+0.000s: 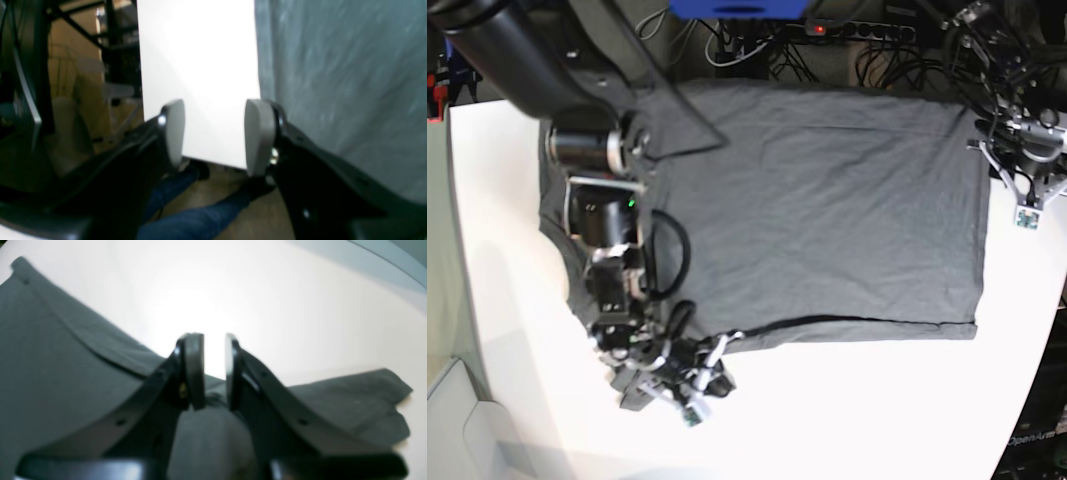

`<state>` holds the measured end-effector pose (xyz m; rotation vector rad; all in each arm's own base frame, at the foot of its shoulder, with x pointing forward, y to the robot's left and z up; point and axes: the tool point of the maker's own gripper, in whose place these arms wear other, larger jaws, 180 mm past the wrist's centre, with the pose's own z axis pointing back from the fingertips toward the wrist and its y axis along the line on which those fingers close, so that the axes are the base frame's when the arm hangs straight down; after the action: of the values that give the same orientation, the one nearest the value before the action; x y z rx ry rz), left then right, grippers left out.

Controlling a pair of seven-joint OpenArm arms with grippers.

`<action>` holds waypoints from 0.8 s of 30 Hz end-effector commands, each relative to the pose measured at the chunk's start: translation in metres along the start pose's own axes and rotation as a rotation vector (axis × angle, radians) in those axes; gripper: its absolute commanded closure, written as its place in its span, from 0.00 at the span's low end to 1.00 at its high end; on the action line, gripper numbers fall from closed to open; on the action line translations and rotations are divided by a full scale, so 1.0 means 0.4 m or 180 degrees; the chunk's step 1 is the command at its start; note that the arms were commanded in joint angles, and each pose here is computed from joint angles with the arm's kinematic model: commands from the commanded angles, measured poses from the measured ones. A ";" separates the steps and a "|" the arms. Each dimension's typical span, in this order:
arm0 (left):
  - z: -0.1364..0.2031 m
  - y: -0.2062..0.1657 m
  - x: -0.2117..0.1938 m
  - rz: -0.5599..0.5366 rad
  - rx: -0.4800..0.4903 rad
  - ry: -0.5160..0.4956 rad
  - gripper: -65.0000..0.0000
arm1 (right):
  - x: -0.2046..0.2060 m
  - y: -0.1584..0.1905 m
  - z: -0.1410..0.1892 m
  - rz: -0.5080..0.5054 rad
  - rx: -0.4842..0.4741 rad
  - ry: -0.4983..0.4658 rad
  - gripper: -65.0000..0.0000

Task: Layout the t-shirt on the table in an organized manner, then fold the t-shirt properly
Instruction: 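Release the sleeve and move both grippers over the shirt's middle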

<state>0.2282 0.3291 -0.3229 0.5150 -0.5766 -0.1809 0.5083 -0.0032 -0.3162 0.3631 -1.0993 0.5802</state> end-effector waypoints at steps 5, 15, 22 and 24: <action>0.009 0.016 0.027 0.0021 0.0070 -0.0118 0.56 | 0.005 0.158 -0.025 0.0418 0.0357 0.0011 0.87; 0.006 0.003 0.066 0.0024 0.0017 -0.0239 0.56 | -0.080 0.263 -0.049 0.0410 0.0712 0.0067 0.87; 0.029 -0.100 0.309 -0.0352 -0.0250 -0.0920 0.56 | -0.127 0.266 -0.043 0.0276 0.0696 0.0118 0.88; 0.022 -0.145 0.360 -0.0456 -0.0390 -0.1018 0.56 | -0.148 0.254 -0.036 0.0269 0.0671 0.0164 0.88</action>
<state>0.3375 0.2279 -0.2850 0.3909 -0.8228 -0.4412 0.4245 0.0681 -0.3961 0.4803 -0.9509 0.7808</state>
